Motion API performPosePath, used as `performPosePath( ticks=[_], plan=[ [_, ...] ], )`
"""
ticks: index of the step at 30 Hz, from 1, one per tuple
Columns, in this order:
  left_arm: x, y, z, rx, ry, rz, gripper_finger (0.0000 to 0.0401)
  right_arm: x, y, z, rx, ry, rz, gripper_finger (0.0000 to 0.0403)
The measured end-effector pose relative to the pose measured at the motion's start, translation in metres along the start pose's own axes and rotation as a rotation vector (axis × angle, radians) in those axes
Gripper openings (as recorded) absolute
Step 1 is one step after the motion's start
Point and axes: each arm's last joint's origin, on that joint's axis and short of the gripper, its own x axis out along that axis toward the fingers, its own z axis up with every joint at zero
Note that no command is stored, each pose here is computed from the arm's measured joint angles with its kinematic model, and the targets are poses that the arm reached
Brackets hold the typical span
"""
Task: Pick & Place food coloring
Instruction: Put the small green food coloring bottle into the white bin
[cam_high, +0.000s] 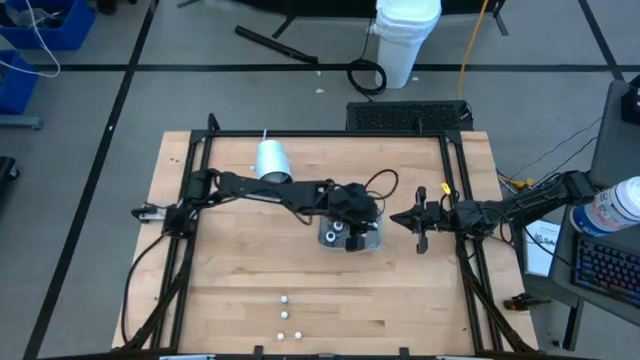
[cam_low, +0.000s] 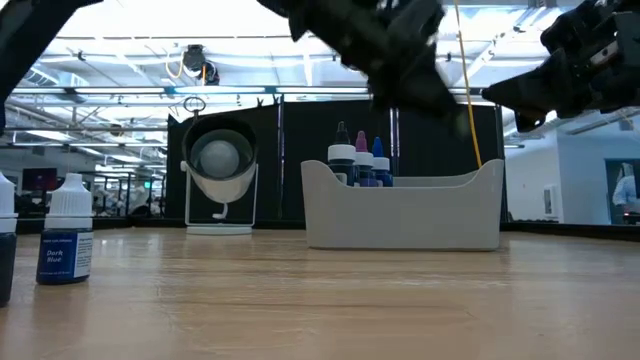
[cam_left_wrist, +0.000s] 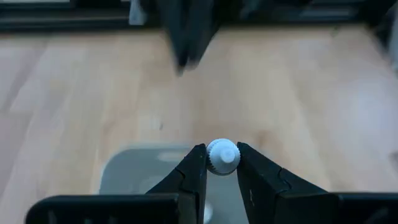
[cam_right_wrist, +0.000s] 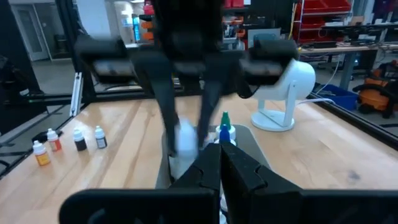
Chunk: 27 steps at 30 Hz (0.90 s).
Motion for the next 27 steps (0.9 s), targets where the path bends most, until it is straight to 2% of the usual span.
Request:
performPosePath(
  ticks=[11,15,23,27],
  plan=[
    [0.038,0.024,-0.028,-0.048,0.071,0.077,0.0083,0.001,0.0,-0.002,-0.015,0.022,0.0,0.0],
    [0.044,0.03,-0.034,-0.043,0.09,0.121,0.0084,0.001,0.0,-0.003,-0.016,0.023,0.0,0.0],
    [0.05,0.033,-0.042,-0.042,0.118,0.125,0.0085,0.001,0.0,-0.001,-0.033,0.009,0.001,0.0],
    [0.053,0.03,-0.043,0.009,0.126,0.112,0.0085,0.001,0.0,-0.001,-0.038,0.009,0.001,0.0]
  ],
)
